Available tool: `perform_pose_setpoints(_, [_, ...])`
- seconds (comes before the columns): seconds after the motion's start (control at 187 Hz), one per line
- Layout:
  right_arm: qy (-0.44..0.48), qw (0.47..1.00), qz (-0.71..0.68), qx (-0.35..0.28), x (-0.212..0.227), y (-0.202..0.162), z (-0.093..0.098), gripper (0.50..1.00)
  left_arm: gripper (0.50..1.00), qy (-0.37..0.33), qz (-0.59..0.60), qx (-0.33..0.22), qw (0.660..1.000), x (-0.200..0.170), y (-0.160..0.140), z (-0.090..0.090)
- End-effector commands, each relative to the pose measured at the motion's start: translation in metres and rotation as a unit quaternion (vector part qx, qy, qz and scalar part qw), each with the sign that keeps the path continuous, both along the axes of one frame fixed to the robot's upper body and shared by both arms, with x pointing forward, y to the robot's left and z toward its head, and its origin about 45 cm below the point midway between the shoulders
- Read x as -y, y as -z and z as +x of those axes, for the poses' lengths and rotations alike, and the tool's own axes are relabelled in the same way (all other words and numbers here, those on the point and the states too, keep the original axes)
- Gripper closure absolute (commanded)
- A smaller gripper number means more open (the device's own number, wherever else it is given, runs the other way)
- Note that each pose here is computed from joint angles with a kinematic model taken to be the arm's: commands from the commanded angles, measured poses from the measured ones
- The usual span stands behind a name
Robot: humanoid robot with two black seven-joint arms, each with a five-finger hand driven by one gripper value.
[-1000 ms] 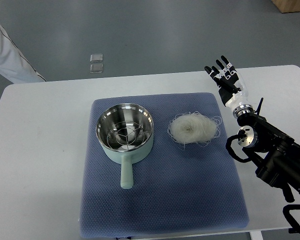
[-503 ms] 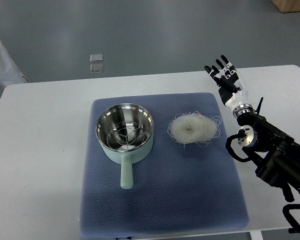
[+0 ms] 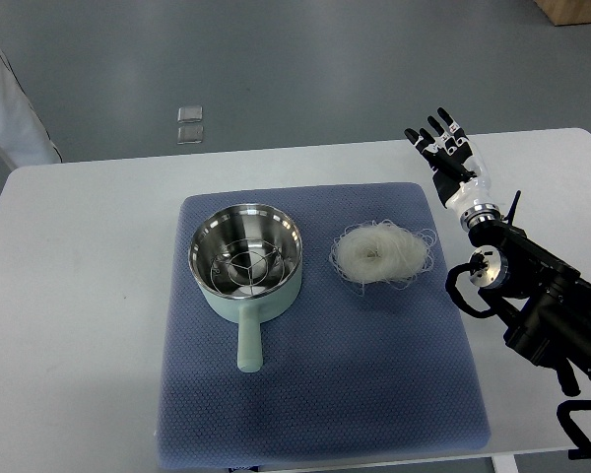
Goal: Put vermicelli into pot with right hand
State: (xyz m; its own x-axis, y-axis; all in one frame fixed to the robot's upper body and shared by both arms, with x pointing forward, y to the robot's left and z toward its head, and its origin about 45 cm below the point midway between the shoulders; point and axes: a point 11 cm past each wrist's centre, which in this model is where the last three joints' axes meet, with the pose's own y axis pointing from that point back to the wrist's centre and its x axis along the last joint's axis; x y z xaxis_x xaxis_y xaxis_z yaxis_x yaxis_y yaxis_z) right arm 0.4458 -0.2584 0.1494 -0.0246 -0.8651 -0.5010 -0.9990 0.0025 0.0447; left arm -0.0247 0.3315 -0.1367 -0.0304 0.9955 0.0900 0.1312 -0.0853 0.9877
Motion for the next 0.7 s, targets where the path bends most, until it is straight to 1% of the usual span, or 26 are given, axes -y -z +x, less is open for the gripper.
perform_pose_setpoints(0.0, [0.000, 1.000, 0.000, 0.000, 0.000, 0.000, 0.000, 0.572, 0.500, 0.002, 0.001, 0.001, 1.000, 0.000, 0.000, 0.001])
perform_pose_setpoints(0.299, [-0.004, 1.000, -0.003, 0.007, 0.002, -0.005, 0.002, 0.572, 0.500, 0.001, 0.000, 0.001, 1.000, 0.000, 0.000, 0.001])
perform_pose_setpoints(0.358, [-0.008, 1.000, -0.020, 0.020, 0.007, -0.018, 0.009, 0.572, 0.500, 0.001, 0.000, 0.001, 1.000, 0.000, 0.000, 0.001])
perform_pose_setpoints(0.417, [-0.016, 0.998, -0.050, 0.035, 0.011, -0.031, 0.015, 0.572, 0.500, 0.001, 0.000, 0.000, 1.000, 0.000, 0.000, 0.001])
perform_pose_setpoints(0.529, [-0.039, 0.990, -0.120, 0.056, 0.019, -0.044, 0.019, 0.572, 0.500, 0.001, 0.000, 0.001, 1.000, 0.000, 0.000, 0.001])
perform_pose_setpoints(0.588, [-0.053, 0.981, -0.171, 0.078, 0.027, -0.061, 0.024, 0.572, 0.500, 0.001, 0.000, 0.001, 1.000, 0.000, 0.000, 0.001])
perform_pose_setpoints(0.695, [-0.098, 0.955, -0.262, 0.101, 0.029, -0.072, 0.022, 0.572, 0.500, 0.000, 0.000, 0.001, 1.000, 0.000, 0.000, 0.001])
